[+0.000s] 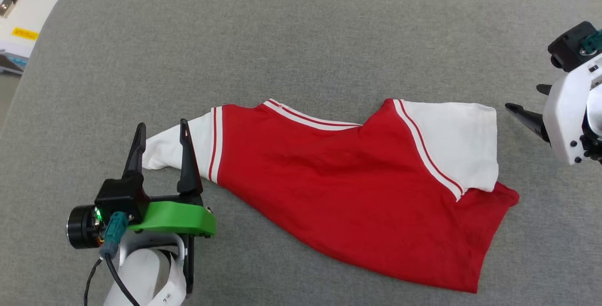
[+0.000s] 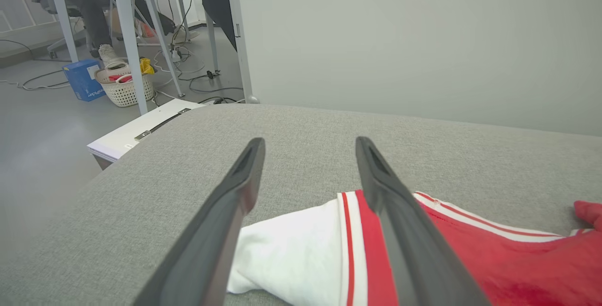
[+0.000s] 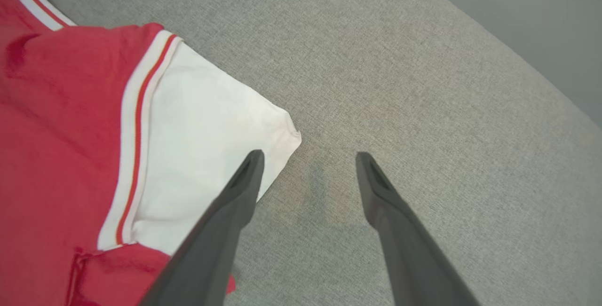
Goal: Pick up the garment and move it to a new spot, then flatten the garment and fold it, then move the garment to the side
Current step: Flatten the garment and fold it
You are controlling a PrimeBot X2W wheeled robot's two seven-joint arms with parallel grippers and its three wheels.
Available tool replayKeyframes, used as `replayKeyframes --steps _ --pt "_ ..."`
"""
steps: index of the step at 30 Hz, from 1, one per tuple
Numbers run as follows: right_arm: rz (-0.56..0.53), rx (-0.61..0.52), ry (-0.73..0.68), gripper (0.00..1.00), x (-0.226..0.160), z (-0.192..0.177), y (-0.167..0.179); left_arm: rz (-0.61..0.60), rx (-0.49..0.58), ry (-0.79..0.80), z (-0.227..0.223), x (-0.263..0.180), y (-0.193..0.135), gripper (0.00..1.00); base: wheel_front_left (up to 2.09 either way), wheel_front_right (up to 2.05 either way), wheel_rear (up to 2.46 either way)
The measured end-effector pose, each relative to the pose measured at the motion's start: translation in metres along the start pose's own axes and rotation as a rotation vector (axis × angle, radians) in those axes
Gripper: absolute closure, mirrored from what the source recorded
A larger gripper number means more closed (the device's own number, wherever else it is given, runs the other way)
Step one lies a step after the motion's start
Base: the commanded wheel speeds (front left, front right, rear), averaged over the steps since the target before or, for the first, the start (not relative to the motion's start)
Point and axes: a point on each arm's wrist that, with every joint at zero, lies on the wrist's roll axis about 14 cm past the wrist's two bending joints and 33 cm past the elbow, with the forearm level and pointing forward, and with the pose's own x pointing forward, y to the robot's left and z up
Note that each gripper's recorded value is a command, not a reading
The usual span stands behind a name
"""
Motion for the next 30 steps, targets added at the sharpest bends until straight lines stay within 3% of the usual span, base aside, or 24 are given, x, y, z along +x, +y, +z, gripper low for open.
replayKeyframes --steps 7,12,17,18,19,25,30 --pt "0.058 -0.016 0.146 0.0 0.048 -0.023 0.01 0.025 0.001 0.034 -0.017 0.003 0.008 0.0 0.0 0.0 0.0" --pt "0.086 -0.025 0.262 0.0 0.076 -0.059 0.017 0.047 0.013 0.048 -0.024 0.006 0.016 0.0 0.0 0.0 0.0" --pt "0.108 -0.005 0.234 0.0 0.087 -0.057 0.02 0.07 0.026 0.063 -0.029 0.004 0.025 0.0 0.0 0.0 0.0" --pt "0.11 -0.009 0.211 0.55 0.088 -0.053 0.021 0.072 0.029 0.063 -0.029 0.004 0.027 0.0 0.0 0.0 0.0" --pt "0.111 -0.014 0.181 1.0 0.088 -0.048 0.022 0.072 0.031 0.063 -0.029 0.003 0.027 0.0 0.0 0.0 0.0" --pt "0.101 0.011 -0.044 1.0 0.072 -0.005 0.023 0.057 0.029 0.044 -0.021 0.001 0.025 0.0 0.0 0.0 0.0" --pt "-0.006 0.04 -0.181 1.0 0.034 0.022 -0.017 0.027 0.021 0.029 -0.015 -0.002 0.015 0.0 0.0 0.0 0.0"
